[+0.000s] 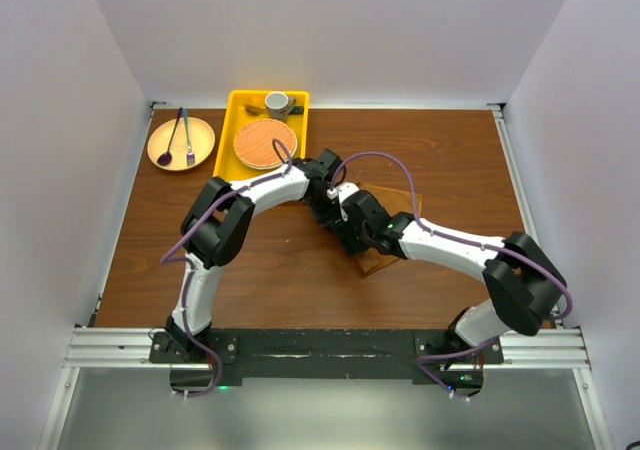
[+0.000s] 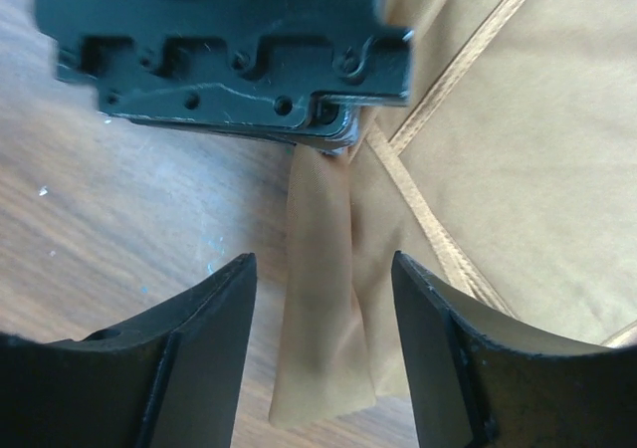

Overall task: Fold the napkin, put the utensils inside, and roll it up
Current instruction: Roll the napkin with the utensil

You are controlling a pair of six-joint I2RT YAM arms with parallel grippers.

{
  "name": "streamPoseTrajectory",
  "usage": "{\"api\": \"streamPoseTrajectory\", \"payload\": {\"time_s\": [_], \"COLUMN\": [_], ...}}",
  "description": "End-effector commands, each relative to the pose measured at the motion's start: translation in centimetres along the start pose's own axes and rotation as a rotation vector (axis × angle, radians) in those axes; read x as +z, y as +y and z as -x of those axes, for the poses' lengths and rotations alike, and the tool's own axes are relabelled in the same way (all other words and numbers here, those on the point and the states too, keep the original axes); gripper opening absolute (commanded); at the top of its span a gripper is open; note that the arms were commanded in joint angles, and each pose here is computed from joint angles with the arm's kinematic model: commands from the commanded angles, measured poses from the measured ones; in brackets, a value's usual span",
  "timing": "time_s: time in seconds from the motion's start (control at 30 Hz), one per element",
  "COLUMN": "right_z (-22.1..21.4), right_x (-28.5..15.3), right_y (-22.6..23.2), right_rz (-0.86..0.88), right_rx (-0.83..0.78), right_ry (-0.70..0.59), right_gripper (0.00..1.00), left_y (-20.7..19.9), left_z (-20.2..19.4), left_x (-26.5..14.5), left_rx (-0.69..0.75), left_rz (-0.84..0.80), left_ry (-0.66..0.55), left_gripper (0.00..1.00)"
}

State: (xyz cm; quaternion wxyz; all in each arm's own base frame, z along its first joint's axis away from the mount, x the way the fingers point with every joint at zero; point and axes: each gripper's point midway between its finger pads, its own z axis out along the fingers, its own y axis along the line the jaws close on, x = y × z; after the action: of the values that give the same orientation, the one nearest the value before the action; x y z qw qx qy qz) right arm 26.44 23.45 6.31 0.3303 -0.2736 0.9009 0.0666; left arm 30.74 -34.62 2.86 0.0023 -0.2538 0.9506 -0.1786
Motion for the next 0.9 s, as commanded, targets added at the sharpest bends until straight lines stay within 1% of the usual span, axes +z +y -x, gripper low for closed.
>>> {"api": "streamPoseTrajectory", "payload": {"time_s": [0.0, 0.03, 0.13, 0.27, 0.43, 0.57, 0.77, 0.87], "right_z": [2.0, 2.5, 2.5, 3.4, 3.5, 2.9, 2.2, 1.4], "right_x": [1.3, 1.5, 1.9, 1.9, 2.8, 3.5, 3.9, 4.3], "right_y": [0.8, 1.0, 0.5, 0.5, 1.0, 1.1, 0.0, -0.6], "right_rz": [-0.003, -0.001, -0.035, -0.06, -0.081, -0.106, -0.181, -0.218], "right_rx": [0.066, 0.086, 0.11, 0.101, 0.072, 0.082, 0.105, 0.103], "right_ry": [-0.04, -0.063, -0.077, -0.12, -0.124, -0.129, -0.143, -0.126], "right_gripper": [0.58, 0.57, 0.54, 0.54, 0.54, 0.53, 0.45, 0.38], "left_y": [0.7, 0.7, 0.6, 1.2, 1.0, 0.9, 1.1, 1.3], "left_z": [0.9, 1.0, 1.3, 1.3, 1.1, 1.4, 1.2, 1.2], "left_x": [0.3, 0.3, 0.2, 0.3, 0.2, 0.0, 0.1, 0.1], "left_rx": [0.037, 0.04, 0.066, 0.065, 0.05, 0.042, 0.044, 0.044], "left_rz": [0.023, 0.023, 0.021, 0.034, 0.022, 0.019, 0.026, 0.03], "left_ry": [0.024, 0.028, 0.038, 0.05, 0.068, 0.07, 0.083, 0.083], "left_gripper": [0.0, 0.0, 0.0, 0.0, 0.0, 0.0, 0.0, 0.0]}}
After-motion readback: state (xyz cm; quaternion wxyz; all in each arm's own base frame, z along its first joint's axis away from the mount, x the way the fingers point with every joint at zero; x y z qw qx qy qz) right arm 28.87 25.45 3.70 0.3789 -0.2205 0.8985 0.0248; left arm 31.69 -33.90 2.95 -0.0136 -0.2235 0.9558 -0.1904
